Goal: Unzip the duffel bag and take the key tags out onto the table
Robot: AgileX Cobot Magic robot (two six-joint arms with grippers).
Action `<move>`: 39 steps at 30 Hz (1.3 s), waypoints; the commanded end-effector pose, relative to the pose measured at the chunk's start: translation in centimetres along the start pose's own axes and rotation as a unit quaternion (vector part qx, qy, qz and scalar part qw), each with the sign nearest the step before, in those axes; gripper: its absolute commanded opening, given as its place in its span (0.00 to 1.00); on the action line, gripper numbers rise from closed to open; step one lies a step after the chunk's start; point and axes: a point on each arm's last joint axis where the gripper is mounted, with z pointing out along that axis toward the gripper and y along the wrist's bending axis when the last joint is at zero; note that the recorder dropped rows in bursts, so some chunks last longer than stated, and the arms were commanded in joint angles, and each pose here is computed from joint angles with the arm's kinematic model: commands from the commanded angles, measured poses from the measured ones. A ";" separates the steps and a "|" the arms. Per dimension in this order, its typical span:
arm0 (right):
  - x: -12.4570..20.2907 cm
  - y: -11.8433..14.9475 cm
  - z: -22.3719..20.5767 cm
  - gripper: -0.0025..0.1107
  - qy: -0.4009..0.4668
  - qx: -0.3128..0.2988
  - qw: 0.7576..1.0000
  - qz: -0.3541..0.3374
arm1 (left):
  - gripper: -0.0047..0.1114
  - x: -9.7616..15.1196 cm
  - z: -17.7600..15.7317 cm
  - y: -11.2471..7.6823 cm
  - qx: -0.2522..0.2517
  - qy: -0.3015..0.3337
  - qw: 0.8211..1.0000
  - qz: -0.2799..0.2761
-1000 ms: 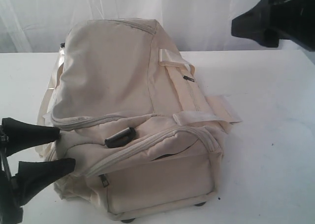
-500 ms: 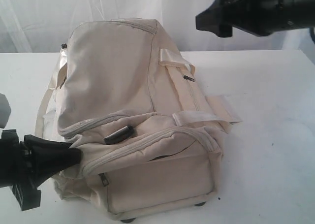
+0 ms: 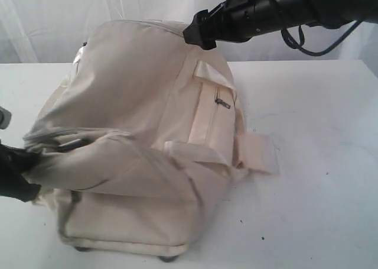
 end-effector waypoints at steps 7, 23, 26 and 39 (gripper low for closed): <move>0.3 -2.0 4.8 0.69 -0.011 0.045 0.992 -0.121 | 0.04 -0.7 -0.2 2.1 -0.086 0.027 0.996 0.011; 0.1 -2.2 7.5 0.02 0.032 -0.001 0.993 -0.118 | 0.04 -0.9 -0.3 2.5 -0.105 0.033 0.992 0.069; -0.6 -3.0 4.5 0.02 0.083 -0.008 0.988 -0.126 | 0.04 -1.3 -0.5 3.3 -0.138 0.041 0.987 0.068; -0.6 -3.4 -9.4 0.02 0.235 -0.080 0.969 -0.004 | 0.04 -6.4 -1.2 4.1 -0.132 -0.046 0.983 0.122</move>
